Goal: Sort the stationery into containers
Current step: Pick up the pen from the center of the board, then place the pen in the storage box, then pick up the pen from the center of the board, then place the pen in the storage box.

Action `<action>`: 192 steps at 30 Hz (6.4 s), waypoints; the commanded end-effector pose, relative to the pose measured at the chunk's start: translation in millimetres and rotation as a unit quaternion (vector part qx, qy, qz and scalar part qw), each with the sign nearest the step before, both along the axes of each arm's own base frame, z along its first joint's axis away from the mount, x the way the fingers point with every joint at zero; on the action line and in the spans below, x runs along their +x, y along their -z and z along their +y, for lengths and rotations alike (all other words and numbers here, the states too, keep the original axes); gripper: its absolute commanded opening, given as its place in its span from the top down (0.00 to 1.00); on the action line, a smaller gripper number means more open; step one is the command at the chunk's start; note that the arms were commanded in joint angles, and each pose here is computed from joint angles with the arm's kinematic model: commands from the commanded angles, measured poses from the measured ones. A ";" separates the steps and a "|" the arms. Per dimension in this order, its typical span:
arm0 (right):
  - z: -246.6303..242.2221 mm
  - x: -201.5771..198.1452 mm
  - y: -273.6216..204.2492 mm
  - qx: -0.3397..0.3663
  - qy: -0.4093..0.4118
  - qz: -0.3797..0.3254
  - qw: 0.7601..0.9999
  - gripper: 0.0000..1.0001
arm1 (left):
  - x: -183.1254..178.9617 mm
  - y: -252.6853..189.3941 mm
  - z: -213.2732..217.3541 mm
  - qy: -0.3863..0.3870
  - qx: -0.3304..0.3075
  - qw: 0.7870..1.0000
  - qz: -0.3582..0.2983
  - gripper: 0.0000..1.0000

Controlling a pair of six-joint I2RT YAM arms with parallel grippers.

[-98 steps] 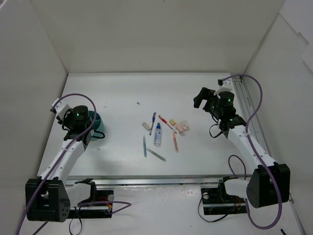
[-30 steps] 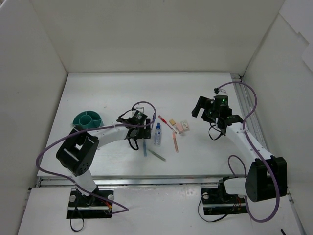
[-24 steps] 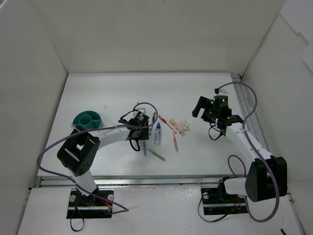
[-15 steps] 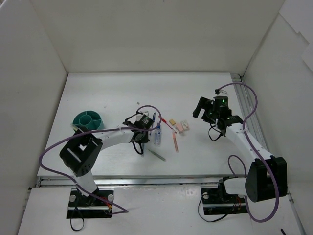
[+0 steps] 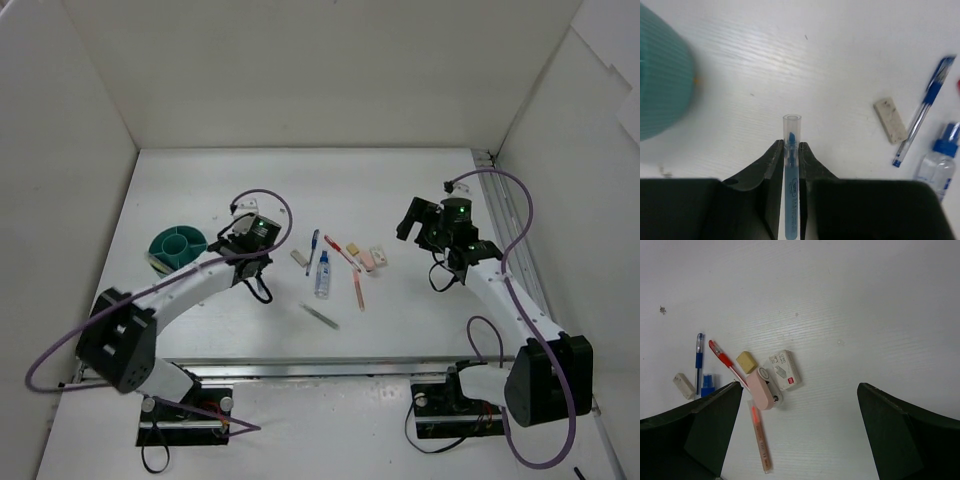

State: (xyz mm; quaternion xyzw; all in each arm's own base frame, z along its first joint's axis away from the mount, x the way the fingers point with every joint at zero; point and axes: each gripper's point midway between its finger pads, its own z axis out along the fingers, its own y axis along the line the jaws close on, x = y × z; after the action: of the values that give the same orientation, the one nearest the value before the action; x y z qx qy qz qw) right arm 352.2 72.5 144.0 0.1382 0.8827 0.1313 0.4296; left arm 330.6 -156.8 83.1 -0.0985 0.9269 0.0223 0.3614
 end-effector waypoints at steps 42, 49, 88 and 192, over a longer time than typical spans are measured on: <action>-22.4 11.0 -33.7 -0.057 0.027 -0.086 0.994 0.02 | -8.0 -119.4 283.9 -0.495 0.080 0.814 -0.294 1.00; -25.3 12.9 -24.7 -0.063 0.031 -0.073 0.995 0.02 | -4.8 -100.8 276.6 -0.484 0.058 0.827 -0.280 0.96; -44.0 -9.9 -36.6 -0.044 0.107 -0.078 0.990 0.02 | -5.0 -132.5 81.6 -0.164 -0.140 0.961 -0.171 0.00; -65.7 -66.2 6.8 -0.040 0.171 -0.046 0.983 0.02 | -52.7 -164.2 225.3 -0.461 0.158 0.774 -0.404 1.00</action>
State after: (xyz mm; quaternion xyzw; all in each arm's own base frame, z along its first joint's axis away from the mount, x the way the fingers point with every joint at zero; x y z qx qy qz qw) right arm 275.5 12.6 124.8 0.2593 0.8470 0.0359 0.4627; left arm 276.5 58.0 215.1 -0.4156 0.5901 0.3391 0.6033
